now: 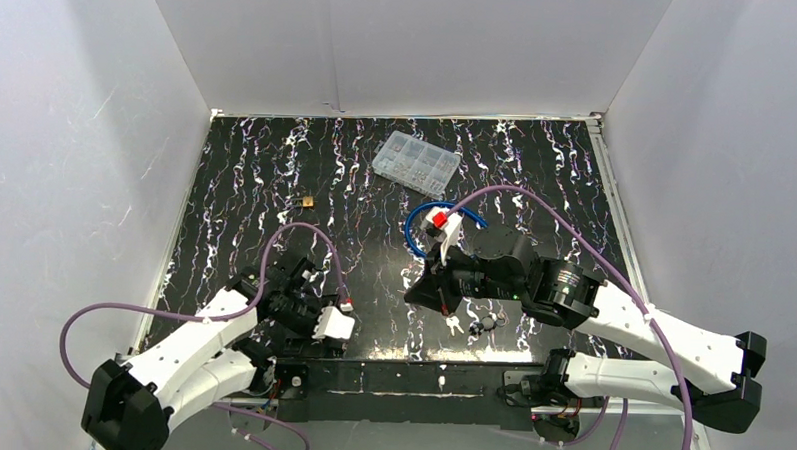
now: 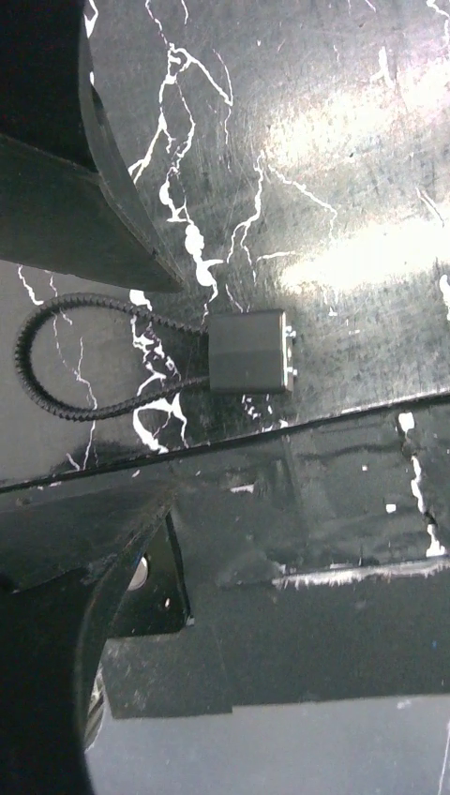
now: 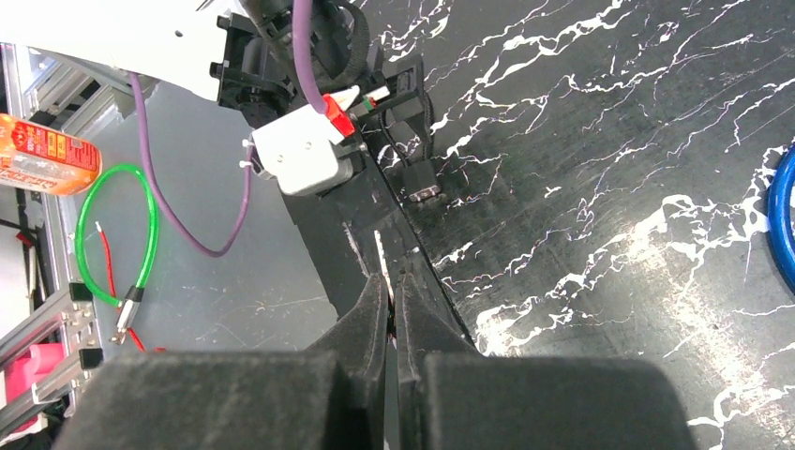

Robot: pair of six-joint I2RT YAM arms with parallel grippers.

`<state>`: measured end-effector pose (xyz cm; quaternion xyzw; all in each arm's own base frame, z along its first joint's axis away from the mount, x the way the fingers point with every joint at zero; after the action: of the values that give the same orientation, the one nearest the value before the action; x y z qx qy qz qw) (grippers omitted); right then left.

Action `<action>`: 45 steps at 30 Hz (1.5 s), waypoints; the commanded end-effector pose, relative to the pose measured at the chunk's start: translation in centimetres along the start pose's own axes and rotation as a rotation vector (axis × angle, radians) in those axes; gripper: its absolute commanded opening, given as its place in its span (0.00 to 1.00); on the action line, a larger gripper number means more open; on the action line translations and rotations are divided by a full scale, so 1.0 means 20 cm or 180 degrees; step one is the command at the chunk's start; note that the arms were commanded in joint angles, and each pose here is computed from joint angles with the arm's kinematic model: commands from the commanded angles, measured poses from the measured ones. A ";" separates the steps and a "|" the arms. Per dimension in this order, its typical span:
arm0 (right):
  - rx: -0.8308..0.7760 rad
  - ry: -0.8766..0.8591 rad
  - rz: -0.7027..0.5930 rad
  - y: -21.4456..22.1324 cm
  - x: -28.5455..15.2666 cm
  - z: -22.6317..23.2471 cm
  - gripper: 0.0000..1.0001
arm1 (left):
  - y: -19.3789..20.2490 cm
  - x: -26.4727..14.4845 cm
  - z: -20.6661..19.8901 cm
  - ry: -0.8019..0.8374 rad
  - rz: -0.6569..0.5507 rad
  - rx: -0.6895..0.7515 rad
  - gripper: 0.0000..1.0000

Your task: Unlock with the key

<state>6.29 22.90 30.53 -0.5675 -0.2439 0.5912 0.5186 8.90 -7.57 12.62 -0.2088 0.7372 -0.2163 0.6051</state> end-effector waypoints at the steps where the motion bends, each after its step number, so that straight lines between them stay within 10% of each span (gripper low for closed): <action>1: -0.0017 0.0010 -0.0243 -0.06 -0.01 0.01 0.01 | 0.00 0.05 0.05 -0.0203 0.0040 0.0010 0.71; 31: 0.0037 0.0220 -0.0146 -0.07 -0.05 -0.08 0.01 | -0.01 0.25 0.04 -0.0356 0.0305 0.0381 0.44; 34: 0.0042 0.0210 -0.0139 -0.07 -0.05 -0.08 0.01 | -0.02 0.25 0.05 -0.0398 0.0371 0.0388 0.28; 38: 0.0041 0.0154 -0.0128 -0.08 -0.05 -0.08 0.01 | -0.10 0.13 0.07 -0.0727 0.0416 0.0462 0.00; 45: -0.0020 -0.0035 -0.0104 -0.19 -0.05 -0.08 0.01 | -0.40 -0.33 0.04 -0.1641 -0.0164 0.1110 0.00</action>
<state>8.62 22.25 30.95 -0.5747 -0.2115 0.5854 0.5313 10.67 -10.92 15.07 -0.1509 0.6048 -0.2401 0.7441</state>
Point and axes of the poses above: each gripper's point midway between its finger pads, its own x axis out along the fingers, its own z axis along the line the jaws close on, y = z × x, the point moved 9 cm from there along -x, back along the fingers, and after that the axes turned 12 degrees about -x, right-handed, at the moved point
